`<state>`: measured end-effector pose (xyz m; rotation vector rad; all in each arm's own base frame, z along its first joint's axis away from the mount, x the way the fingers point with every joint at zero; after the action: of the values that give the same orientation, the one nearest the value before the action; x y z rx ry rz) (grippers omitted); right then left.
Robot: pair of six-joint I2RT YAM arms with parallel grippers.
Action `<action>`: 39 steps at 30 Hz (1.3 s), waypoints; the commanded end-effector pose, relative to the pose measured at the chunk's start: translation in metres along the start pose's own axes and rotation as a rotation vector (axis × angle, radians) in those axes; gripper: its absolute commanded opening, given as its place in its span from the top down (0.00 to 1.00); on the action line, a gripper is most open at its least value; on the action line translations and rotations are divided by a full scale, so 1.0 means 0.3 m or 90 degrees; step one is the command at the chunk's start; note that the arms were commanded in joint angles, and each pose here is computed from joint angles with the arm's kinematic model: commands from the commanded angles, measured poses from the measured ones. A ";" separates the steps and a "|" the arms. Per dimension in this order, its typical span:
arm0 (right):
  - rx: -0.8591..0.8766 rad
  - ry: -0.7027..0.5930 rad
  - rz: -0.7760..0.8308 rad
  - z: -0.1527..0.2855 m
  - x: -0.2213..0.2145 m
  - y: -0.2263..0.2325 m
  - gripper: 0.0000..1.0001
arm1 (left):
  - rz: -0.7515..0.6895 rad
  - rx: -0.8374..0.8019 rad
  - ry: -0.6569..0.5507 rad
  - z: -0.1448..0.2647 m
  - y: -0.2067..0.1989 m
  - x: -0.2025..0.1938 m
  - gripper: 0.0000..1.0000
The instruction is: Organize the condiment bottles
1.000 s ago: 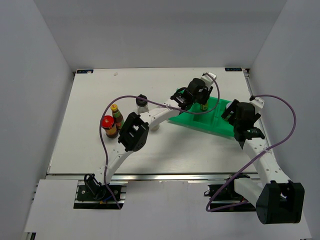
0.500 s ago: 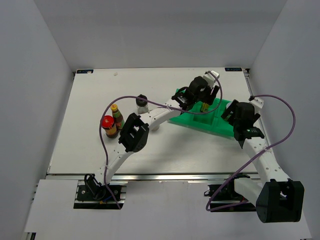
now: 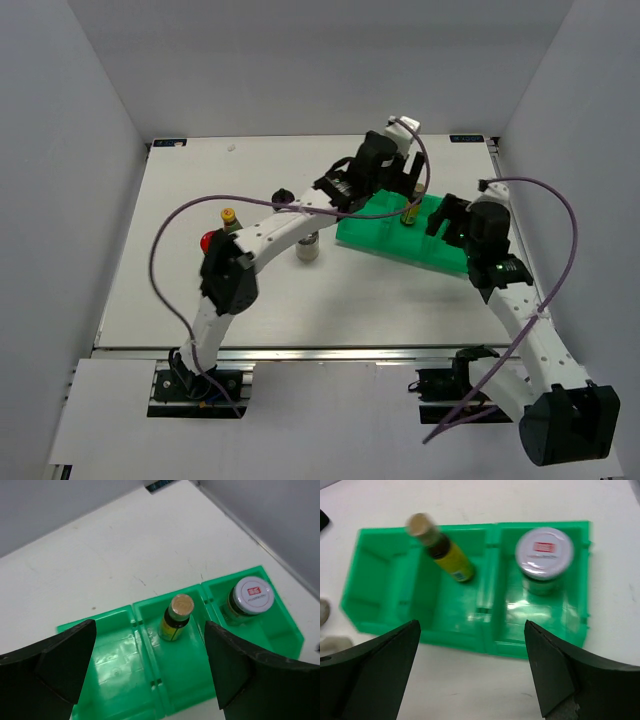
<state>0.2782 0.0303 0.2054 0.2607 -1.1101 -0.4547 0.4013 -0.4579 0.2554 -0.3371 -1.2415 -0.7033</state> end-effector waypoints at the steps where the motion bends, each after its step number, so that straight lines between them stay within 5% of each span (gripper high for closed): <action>1: 0.154 -0.019 0.089 0.064 0.053 0.197 0.11 | 0.040 0.085 -0.048 0.307 0.124 0.206 0.02; 3: 0.192 -0.014 0.153 0.094 0.002 0.296 0.11 | 0.078 0.141 -0.054 0.458 0.188 0.223 0.02; 4: 0.198 -0.001 0.171 0.086 -0.024 0.322 0.11 | 0.075 0.157 0.005 0.476 0.190 0.091 0.02; 6: 0.256 0.026 0.195 0.105 -0.063 0.407 0.11 | 0.140 0.204 -0.008 0.626 0.250 0.070 0.02; 11: 0.327 0.089 0.295 0.101 -0.210 0.609 0.11 | 0.283 0.314 0.087 0.889 0.369 -0.276 0.02; 16: 0.347 0.146 0.357 0.029 -0.351 0.757 0.11 | 0.365 0.394 0.125 1.039 0.403 -0.452 0.02; 33: 0.323 0.229 0.402 -0.192 -0.598 0.979 0.11 | 0.388 0.446 0.142 1.138 0.420 -0.520 0.02; 36: 0.311 0.237 0.399 -0.196 -0.610 0.973 0.18 | 0.390 0.448 0.137 1.142 0.422 -0.518 0.02; 39: 0.303 0.228 0.380 -0.178 -0.581 0.968 0.43 | 0.389 0.452 0.134 1.146 0.425 -0.515 0.02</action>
<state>0.3238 0.3667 0.1405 0.3706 -0.8268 0.4369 0.2064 -0.1184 0.2309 -0.0533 -1.0120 0.2084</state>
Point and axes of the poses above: each gripper's point midway between its finger pads, its own z axis back along the fingers, its own y axis along the line the jaws close on, x = y × z, the point moved 5 cm from there along z, back along the fingers, and after that the axes turned 10 degrees about -z, right-handed, at the moved point
